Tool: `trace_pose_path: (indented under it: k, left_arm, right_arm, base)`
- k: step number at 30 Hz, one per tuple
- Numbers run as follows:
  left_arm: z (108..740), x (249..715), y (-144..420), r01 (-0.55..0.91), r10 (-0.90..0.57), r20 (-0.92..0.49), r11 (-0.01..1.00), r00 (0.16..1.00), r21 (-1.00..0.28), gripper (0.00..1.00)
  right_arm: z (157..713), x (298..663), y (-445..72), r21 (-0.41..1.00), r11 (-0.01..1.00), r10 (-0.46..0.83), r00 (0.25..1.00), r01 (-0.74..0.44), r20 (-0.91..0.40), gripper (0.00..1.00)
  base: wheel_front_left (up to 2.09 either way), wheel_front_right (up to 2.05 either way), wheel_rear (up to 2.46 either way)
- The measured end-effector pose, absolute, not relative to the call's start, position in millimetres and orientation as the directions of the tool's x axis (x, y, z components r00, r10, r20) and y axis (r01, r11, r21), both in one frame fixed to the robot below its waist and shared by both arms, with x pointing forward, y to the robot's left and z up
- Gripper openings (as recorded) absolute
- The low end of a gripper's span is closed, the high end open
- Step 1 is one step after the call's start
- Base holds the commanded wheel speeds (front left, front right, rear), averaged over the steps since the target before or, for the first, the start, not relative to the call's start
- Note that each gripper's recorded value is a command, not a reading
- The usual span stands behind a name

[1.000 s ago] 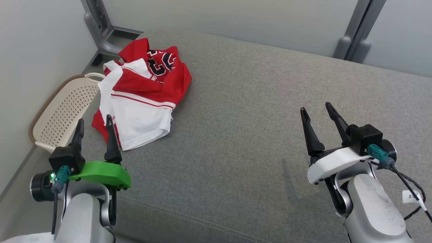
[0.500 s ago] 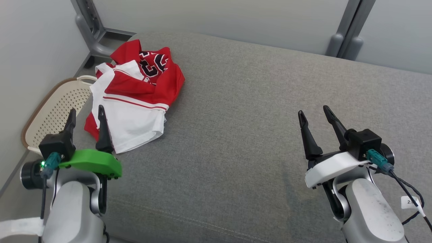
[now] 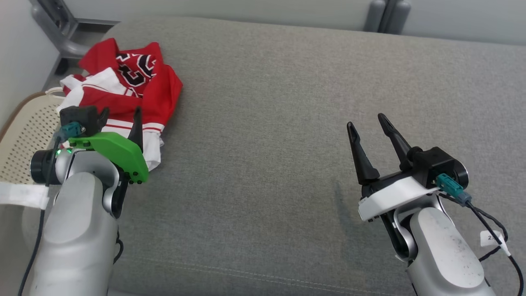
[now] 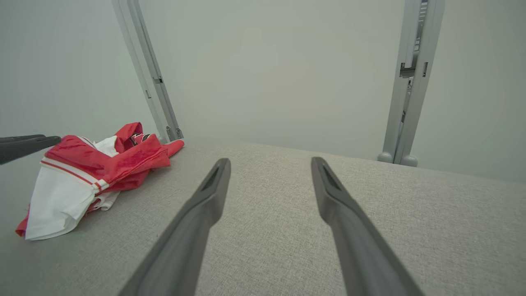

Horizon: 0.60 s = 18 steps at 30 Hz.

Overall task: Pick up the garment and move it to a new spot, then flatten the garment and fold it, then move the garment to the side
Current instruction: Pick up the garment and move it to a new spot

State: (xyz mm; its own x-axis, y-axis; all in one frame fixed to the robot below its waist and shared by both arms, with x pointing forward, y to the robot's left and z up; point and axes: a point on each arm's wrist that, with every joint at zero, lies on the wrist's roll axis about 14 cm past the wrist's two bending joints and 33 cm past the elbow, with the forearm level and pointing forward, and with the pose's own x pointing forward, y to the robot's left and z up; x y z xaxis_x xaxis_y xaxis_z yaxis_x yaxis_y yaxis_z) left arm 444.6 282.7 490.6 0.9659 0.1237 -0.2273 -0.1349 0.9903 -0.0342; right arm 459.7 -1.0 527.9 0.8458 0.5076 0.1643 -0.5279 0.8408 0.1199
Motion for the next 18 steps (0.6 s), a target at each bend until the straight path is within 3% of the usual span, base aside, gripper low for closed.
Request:
trace_pose_path:
  k: [8, 18]
  left_arm:
    - [430, 474, 263, -0.077, 0.045, -0.478, 0.996, 0.877, -0.048, 1.0]
    - [378, 497, 284, -0.125, 0.088, -0.643, 0.992, 0.761, -0.013, 1.0]
  right_arm:
    - [512, 477, -26, 0.147, 0.87, 0.452, 0.881, -0.47, 0.143, 1.0]
    - [485, 493, -58, 0.176, 0.905, 0.375, 0.922, -0.386, 0.094, 1.0]
  base:
    - [0.0, 0.0, 0.0]
    - [0.0, 0.0, 0.0]
